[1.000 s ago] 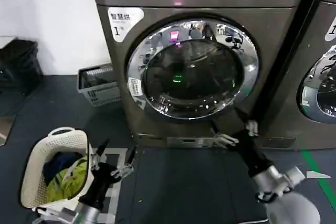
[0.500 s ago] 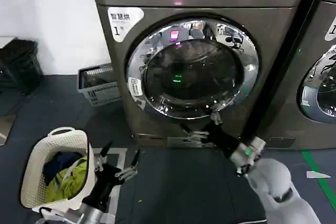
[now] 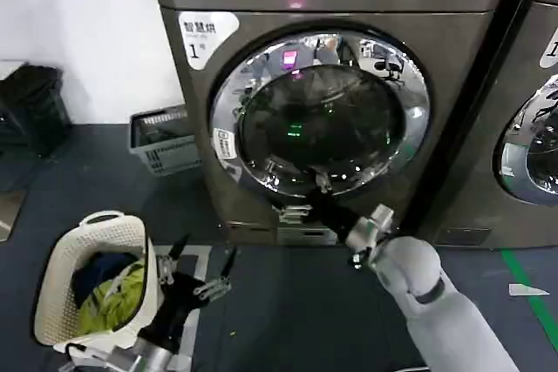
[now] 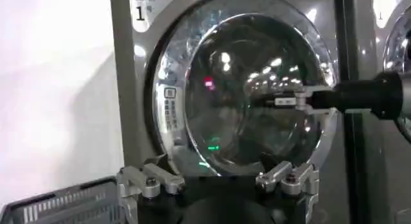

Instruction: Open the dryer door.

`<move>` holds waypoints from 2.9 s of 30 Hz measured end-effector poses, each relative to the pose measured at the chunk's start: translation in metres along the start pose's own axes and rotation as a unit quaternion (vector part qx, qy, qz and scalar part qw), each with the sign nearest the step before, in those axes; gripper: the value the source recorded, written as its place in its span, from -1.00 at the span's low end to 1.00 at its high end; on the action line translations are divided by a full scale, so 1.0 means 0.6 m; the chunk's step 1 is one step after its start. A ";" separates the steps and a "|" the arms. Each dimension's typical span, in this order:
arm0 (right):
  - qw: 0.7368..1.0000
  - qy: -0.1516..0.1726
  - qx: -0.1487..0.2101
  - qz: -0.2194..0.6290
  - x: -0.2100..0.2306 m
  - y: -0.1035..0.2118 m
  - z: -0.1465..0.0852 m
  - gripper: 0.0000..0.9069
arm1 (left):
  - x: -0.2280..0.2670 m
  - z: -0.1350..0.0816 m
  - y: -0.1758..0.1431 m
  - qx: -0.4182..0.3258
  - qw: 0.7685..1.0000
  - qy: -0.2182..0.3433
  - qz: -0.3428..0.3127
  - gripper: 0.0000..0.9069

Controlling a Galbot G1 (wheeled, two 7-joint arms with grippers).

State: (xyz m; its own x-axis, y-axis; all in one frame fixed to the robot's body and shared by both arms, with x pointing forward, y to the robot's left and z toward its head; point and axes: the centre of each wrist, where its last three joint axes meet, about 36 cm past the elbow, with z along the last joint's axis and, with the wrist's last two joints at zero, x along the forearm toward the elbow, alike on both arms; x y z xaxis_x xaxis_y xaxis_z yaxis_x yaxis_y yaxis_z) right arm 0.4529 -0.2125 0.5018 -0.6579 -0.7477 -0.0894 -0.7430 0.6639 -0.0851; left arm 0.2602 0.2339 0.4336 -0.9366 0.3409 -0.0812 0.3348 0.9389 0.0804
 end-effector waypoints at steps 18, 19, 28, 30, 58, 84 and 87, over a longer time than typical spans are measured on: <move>0.999 -0.007 0.007 -0.031 -0.091 -0.007 0.026 1.00 | 0.006 -0.015 -0.004 -0.005 1.000 0.006 0.000 1.00; 0.999 -0.006 0.006 -0.032 -0.095 -0.006 0.028 1.00 | 0.006 -0.016 -0.004 -0.004 1.000 0.007 0.001 1.00; 0.999 -0.001 -0.001 -0.041 -0.124 0.003 0.035 1.00 | 0.010 -0.021 -0.007 -0.003 1.000 0.011 -0.002 1.00; 0.999 0.001 0.001 -0.040 -0.131 0.006 0.037 1.00 | 0.010 -0.021 -0.007 -0.002 1.000 0.012 -0.003 1.00; 1.000 0.001 0.008 -0.019 -0.220 -0.002 0.041 1.00 | 0.014 -0.021 -0.012 0.004 1.000 0.019 -0.005 1.00; 1.000 0.010 0.016 0.005 -0.288 0.021 0.047 1.00 | 0.016 -0.014 -0.016 0.001 1.000 0.025 -0.001 1.00; 1.000 0.010 0.015 0.005 -0.294 0.021 0.045 1.00 | 0.016 -0.015 -0.016 0.001 1.000 0.024 -0.001 1.00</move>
State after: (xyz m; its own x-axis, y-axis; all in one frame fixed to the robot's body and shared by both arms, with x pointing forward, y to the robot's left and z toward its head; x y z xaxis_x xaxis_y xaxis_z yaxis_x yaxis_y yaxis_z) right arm 0.5632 -0.0720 0.4896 -0.6682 -0.7406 -0.0705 -0.7321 0.6715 -0.1145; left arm 0.2473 0.2276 0.4409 -0.9408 0.3372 -0.0343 0.3338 0.9394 0.0786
